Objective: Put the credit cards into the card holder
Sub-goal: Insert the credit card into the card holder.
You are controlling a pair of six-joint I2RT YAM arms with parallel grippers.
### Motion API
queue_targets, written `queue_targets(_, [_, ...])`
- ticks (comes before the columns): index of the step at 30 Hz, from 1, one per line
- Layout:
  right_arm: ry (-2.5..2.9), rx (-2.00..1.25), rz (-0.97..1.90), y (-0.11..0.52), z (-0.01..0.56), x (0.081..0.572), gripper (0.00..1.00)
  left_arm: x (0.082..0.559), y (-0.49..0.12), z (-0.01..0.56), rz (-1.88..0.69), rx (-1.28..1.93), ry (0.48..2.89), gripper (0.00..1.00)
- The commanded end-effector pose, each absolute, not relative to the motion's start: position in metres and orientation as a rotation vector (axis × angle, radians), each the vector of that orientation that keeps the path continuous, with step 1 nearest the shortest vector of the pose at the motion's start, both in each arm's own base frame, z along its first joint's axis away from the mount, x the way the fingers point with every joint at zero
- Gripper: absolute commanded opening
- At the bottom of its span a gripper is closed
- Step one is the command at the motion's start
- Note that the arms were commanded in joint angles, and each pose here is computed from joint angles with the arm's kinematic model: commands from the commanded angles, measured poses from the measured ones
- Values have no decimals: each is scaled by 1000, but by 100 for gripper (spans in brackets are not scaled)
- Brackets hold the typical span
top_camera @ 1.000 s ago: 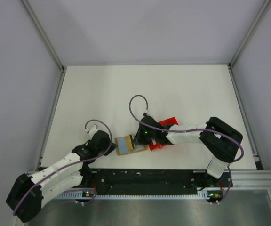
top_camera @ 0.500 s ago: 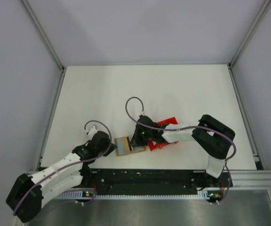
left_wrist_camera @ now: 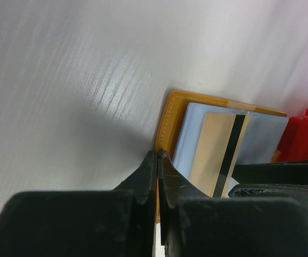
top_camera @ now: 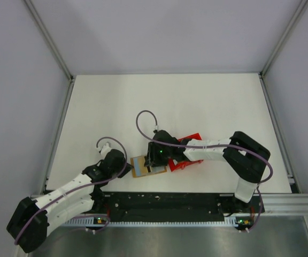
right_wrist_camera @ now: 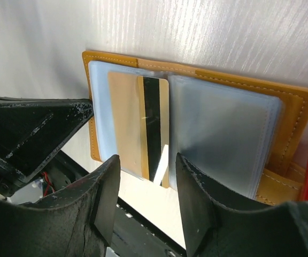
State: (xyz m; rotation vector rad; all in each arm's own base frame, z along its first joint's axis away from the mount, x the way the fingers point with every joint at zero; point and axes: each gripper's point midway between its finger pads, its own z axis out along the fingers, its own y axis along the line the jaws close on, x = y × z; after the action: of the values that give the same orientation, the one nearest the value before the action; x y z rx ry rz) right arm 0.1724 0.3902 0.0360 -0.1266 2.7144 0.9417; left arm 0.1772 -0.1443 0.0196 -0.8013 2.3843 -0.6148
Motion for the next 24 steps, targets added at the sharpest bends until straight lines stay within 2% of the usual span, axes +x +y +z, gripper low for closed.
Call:
queue_targets(1, [2699, -275, 855, 389, 43, 173, 47, 175, -137, 15, -563, -797, 2390, 0])
queue_targets(7, [2747, -325, 899, 403, 34, 168, 47, 177, -140, 18, -586, -783, 2384, 0])
queue_targets(16, [2654, -484, 1152, 442, 63, 149, 45, 178, -144, 19, -609, -777, 2379, 0])
queue_targets(24, [2640, -524, 1168, 450, 61, 150, 43, 178, -144, 20, -614, -771, 2380, 0])
